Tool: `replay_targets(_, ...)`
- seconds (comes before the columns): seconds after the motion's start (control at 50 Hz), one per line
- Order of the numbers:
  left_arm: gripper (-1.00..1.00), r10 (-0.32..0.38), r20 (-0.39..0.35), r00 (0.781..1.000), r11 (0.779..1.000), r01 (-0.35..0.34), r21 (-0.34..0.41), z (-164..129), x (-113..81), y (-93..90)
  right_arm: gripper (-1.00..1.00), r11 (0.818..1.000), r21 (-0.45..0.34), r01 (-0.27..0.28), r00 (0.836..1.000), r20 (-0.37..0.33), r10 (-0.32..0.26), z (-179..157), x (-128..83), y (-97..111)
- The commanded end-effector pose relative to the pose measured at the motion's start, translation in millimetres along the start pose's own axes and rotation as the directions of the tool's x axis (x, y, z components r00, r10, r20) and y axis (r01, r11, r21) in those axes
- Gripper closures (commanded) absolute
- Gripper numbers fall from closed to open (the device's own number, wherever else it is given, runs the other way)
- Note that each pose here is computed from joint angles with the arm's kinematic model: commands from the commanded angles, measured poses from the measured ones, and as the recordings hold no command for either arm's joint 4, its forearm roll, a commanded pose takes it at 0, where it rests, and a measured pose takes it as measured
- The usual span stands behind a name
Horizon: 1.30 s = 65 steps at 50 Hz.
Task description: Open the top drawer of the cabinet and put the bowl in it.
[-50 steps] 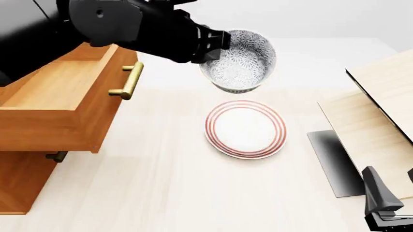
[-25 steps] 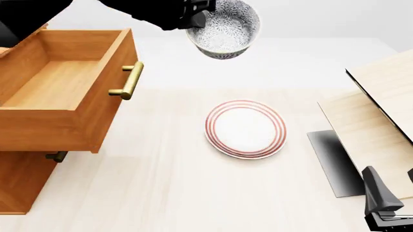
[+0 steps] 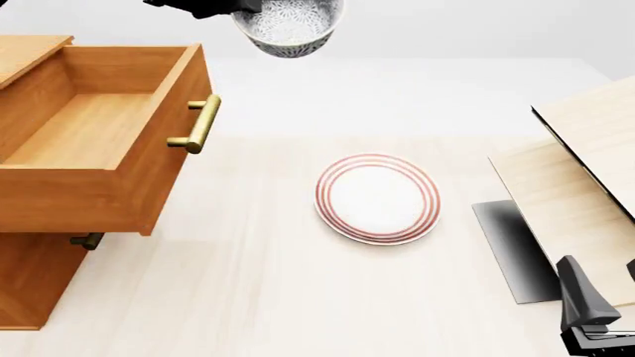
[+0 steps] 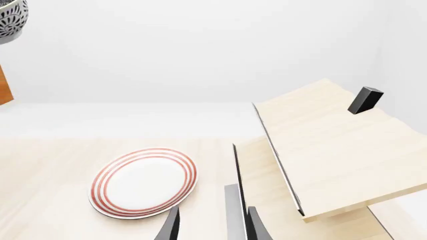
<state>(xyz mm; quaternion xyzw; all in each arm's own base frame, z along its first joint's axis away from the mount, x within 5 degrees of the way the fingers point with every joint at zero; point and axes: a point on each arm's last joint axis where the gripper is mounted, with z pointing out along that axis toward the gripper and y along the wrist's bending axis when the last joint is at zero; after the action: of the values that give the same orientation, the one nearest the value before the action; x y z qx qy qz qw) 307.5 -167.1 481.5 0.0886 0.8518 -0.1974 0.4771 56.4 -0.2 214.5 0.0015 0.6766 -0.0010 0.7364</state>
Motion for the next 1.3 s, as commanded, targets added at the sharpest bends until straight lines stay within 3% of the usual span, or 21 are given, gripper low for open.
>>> replay_targets(0.02, 1.0, -0.048, 0.046, 0.998, 0.998, 0.051, -0.049, -22.2, -6.0, 22.5, -1.0, 1.0, 0.0, 0.0, 1.0, 0.0, 0.0, 0.0, 0.2, 0.0)
replay_targets(0.48, 1.0, -0.173, 0.147, 0.974, 0.969, 0.195, -0.152, -75.4, -0.7, 65.4, -1.0, 1.0, 0.0, 0.0, 1.0, 0.0, 0.0, 0.0, 0.2, 0.0)
replay_targets(0.82, 1.0, -0.274, 0.219, 0.936, 0.925, 0.319, -0.208, -105.3, 18.3, 89.4, -1.0, 1.0, 0.0, 0.0, 1.0, 0.0, 0.0, 0.0, 0.2, 0.0)
replay_targets(1.3, 1.0, -0.354, 0.309, 0.883, 0.859, 0.437, -0.265, -136.3, 42.6, 111.7, -1.0, 1.0, 0.0, 0.0, 1.0, 0.0, 0.0, 0.0, 0.2, 0.0)
